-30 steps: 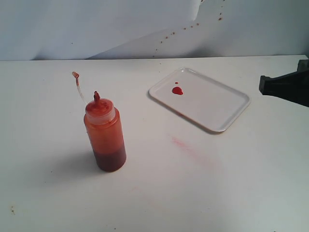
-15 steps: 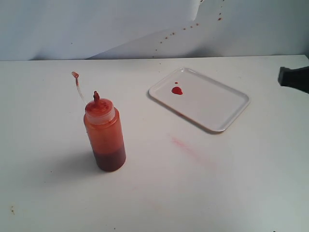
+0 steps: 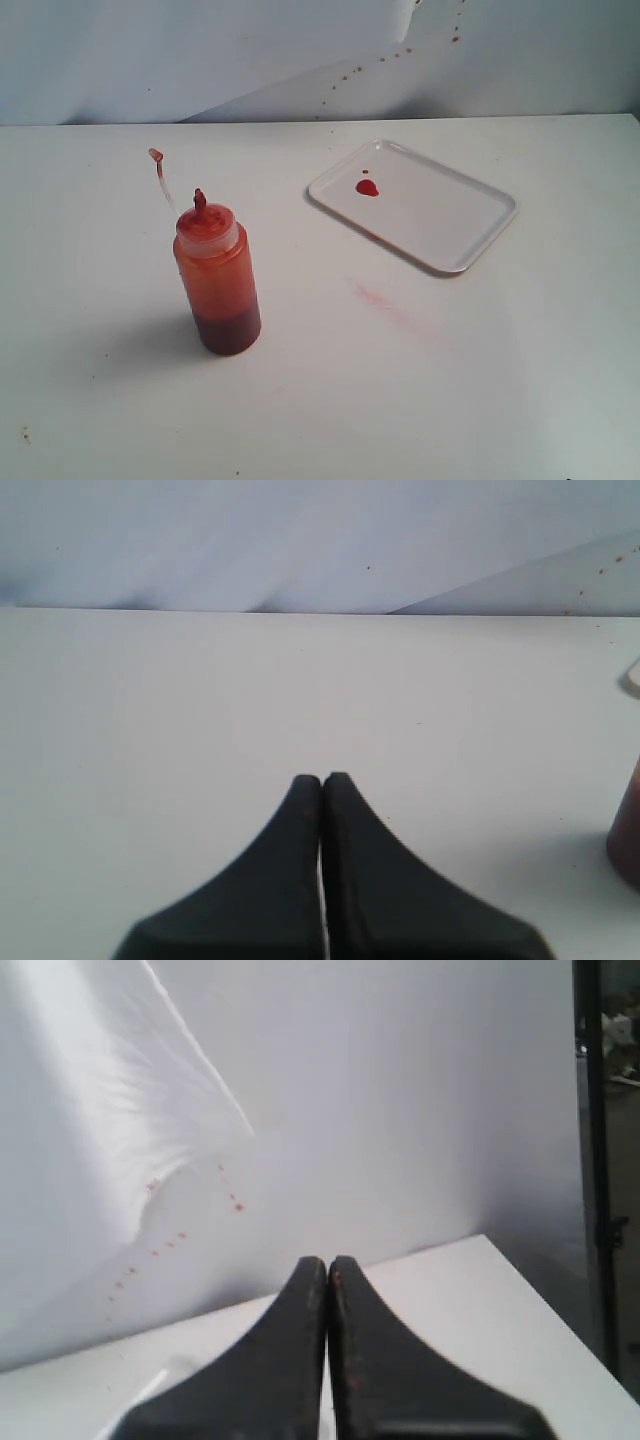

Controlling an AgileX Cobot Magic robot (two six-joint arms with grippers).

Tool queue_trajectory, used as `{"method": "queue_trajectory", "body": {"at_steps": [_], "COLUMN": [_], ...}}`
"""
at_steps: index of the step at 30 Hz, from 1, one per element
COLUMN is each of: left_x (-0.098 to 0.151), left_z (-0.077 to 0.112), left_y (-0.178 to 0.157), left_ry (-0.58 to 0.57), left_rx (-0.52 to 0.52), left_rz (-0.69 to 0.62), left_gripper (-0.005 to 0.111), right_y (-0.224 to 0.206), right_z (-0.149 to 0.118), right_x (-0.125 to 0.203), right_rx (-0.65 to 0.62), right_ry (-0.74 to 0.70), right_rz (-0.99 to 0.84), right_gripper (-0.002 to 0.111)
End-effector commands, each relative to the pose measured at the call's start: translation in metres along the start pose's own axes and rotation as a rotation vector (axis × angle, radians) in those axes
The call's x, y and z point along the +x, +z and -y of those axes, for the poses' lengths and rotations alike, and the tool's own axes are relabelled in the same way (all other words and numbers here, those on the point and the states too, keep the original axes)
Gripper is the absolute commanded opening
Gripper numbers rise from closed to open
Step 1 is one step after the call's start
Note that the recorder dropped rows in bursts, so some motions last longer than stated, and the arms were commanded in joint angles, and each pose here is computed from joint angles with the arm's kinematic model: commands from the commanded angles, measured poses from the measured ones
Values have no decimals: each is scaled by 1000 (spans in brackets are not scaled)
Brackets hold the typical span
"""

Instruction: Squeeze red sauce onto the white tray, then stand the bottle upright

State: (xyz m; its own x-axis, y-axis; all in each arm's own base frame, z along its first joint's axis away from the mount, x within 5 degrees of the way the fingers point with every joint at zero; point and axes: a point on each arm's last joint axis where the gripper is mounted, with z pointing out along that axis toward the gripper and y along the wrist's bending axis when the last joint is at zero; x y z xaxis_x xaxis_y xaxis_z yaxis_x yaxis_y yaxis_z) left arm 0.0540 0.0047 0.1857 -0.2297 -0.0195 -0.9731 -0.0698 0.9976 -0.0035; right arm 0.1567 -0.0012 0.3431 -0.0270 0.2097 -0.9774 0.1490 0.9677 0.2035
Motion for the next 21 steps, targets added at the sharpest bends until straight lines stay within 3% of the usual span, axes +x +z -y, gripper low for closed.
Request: {"method": "queue_trajectory", "body": {"at_steps": [1,15,21], "left_x": [1,1,1], "left_z": [0,0,0], "left_y": [0,0,0], "left_ry": [-4,-4,-2], "left_rx": [6,6,5], "left_rz": [2,2,2], "left_gripper": [0,0,0], "right_y": [-29,-88,-103], "right_z": [4,-5,0], "right_x": [-19,-36,-25], "right_rx": [-119,-281,-313], "right_ry": [14,-17,18], "right_rz": [111,304,336], "right_gripper": [0,0,0]}}
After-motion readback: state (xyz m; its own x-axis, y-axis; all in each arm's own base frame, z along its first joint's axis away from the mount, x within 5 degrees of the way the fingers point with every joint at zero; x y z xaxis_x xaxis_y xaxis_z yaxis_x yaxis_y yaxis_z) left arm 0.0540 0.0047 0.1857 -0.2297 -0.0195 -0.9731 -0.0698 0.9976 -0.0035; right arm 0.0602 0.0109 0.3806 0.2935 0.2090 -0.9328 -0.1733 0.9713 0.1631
